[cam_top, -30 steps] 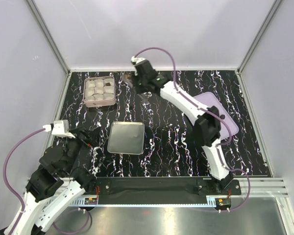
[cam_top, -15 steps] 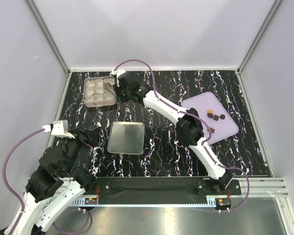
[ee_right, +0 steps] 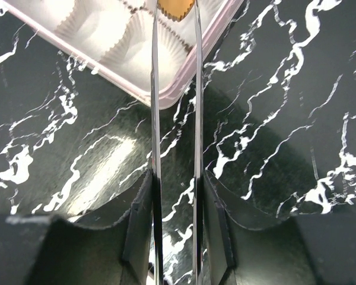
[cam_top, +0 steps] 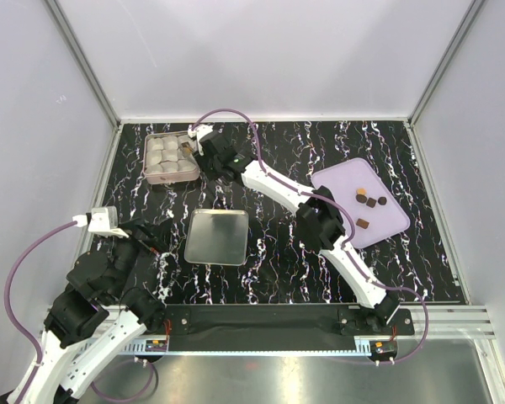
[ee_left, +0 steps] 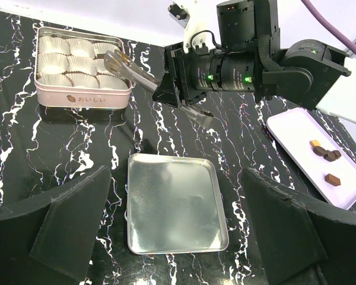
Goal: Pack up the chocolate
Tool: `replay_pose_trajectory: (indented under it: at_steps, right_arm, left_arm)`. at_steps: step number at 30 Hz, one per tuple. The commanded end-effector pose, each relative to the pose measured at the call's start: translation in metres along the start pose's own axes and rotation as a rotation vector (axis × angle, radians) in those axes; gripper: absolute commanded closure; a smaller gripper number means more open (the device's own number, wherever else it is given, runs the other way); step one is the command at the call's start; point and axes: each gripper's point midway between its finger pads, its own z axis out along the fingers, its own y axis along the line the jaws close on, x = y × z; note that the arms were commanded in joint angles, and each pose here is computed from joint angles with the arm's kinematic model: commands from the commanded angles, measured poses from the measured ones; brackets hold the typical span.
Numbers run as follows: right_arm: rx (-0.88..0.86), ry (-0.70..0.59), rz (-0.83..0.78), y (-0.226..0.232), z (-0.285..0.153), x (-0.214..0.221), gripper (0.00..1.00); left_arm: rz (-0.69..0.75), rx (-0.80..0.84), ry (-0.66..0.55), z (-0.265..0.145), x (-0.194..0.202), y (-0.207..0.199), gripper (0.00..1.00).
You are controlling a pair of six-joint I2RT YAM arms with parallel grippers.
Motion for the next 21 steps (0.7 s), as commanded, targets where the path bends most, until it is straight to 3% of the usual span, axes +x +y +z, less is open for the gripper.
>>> replay_pose_trajectory:
  at_steps: [1,21]
  right_arm:
    - [0.029,-0.114,-0.037,0.001,-0.001,-0.033,0.59]
    - [0.055,-0.154,-0.093,-0.004,0.000,-0.045,0.52]
  left_arm:
    - [-0.019,0.010,-0.055,0.000,-0.013,-0.003,0.01]
    - [-0.018,0.000,-0.051,0.002,-0.013,-0.002,0.01]
